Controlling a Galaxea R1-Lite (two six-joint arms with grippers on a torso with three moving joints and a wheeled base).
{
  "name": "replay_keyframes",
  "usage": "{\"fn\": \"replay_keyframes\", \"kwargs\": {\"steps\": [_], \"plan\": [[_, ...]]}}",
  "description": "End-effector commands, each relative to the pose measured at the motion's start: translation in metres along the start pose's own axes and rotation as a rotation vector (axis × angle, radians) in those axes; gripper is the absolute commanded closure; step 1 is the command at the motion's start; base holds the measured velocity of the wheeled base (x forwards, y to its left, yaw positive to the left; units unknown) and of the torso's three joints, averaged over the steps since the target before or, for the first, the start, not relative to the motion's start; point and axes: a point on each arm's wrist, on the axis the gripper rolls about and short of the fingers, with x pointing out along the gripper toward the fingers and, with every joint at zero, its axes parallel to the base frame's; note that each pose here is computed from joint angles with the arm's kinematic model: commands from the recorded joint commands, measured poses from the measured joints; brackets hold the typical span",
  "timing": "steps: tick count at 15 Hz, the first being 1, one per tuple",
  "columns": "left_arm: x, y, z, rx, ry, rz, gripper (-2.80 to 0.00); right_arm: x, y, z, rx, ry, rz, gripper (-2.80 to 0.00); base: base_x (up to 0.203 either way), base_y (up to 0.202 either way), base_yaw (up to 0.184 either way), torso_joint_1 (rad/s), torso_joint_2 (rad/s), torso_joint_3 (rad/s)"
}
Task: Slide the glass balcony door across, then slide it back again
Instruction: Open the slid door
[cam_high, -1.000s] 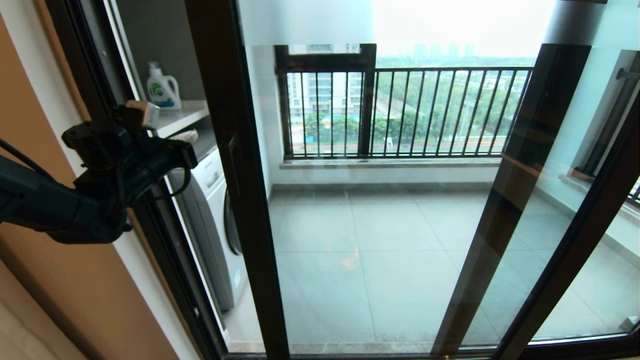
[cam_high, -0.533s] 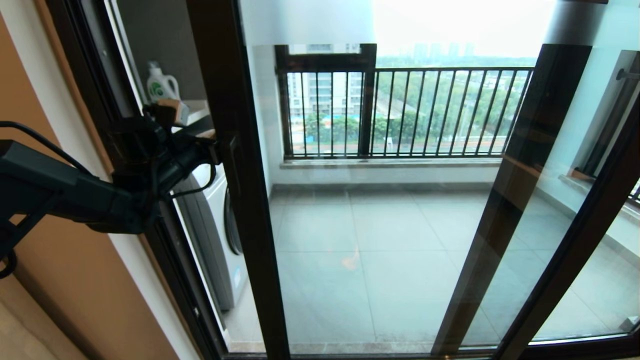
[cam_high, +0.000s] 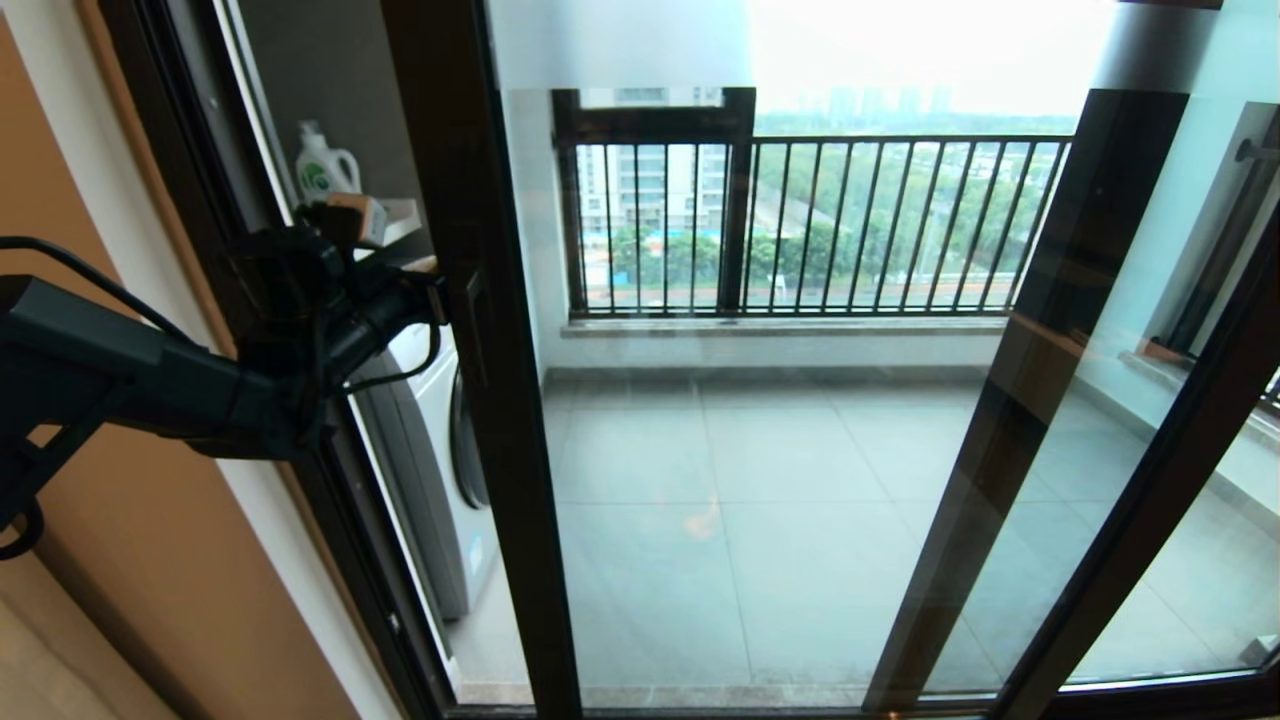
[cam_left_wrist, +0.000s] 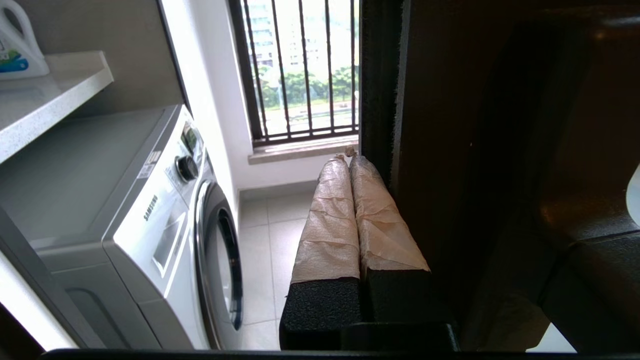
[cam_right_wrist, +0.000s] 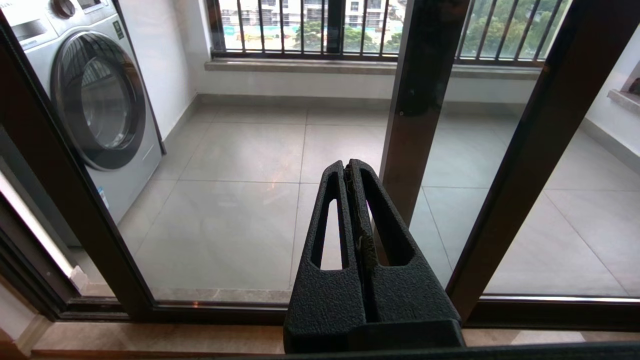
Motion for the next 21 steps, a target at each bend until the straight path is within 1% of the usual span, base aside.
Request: {"fn": "replay_keyframes", "kwargs": {"steps": [1, 7, 11, 12, 13, 14, 17, 19, 21], "plan": [[0.001, -0.008, 0.003, -0.001, -0.013, -0.026, 0.0, 0.001, 0.0, -0.003, 0.0, 0.012, 0.002, 0.0, 0.0, 0.0, 0.0, 0.0, 0.0, 0.0], [0.004, -0.029, 0.002, -0.005, -0.011, -0.074, 0.0, 0.001, 0.0, -0.003, 0.0, 0.011, 0.0, 0.0, 0.0, 0.0, 0.0, 0.0, 0.0, 0.0], [0.011, -0.046, 0.006, 0.001, -0.013, -0.112, 0.0, 0.001, 0.0, -0.003, 0.0, 0.011, 0.002, 0.0, 0.0, 0.0, 0.0, 0.0, 0.0, 0.0], [0.014, -0.05, 0.006, 0.005, -0.015, -0.111, 0.0, 0.001, 0.0, -0.003, 0.0, 0.011, 0.002, 0.0, 0.0, 0.0, 0.0, 0.0, 0.0, 0.0], [0.017, -0.054, 0.006, 0.021, -0.018, -0.102, 0.0, 0.001, 0.0, -0.003, 0.0, 0.012, 0.002, 0.0, 0.0, 0.0, 0.0, 0.0, 0.0, 0.0], [0.021, -0.057, 0.001, 0.032, -0.012, -0.1, 0.0, 0.001, 0.0, -0.003, 0.0, 0.011, 0.0, 0.0, 0.0, 0.0, 0.0, 0.0, 0.0, 0.0], [0.029, -0.07, -0.006, 0.032, -0.006, -0.123, 0.0, 0.001, 0.0, -0.003, 0.0, 0.011, 0.002, 0.0, 0.0, 0.0, 0.0, 0.0, 0.0, 0.0], [0.034, -0.082, -0.005, 0.029, -0.013, -0.138, 0.0, 0.001, 0.0, -0.003, 0.0, 0.011, 0.001, 0.0, 0.0, 0.0, 0.0, 0.0, 0.0, 0.0], [0.036, -0.092, -0.005, 0.044, -0.015, -0.156, 0.0, 0.001, 0.0, -0.003, 0.0, 0.011, 0.002, 0.0, 0.0, 0.0, 0.0, 0.0, 0.0, 0.0]]}}
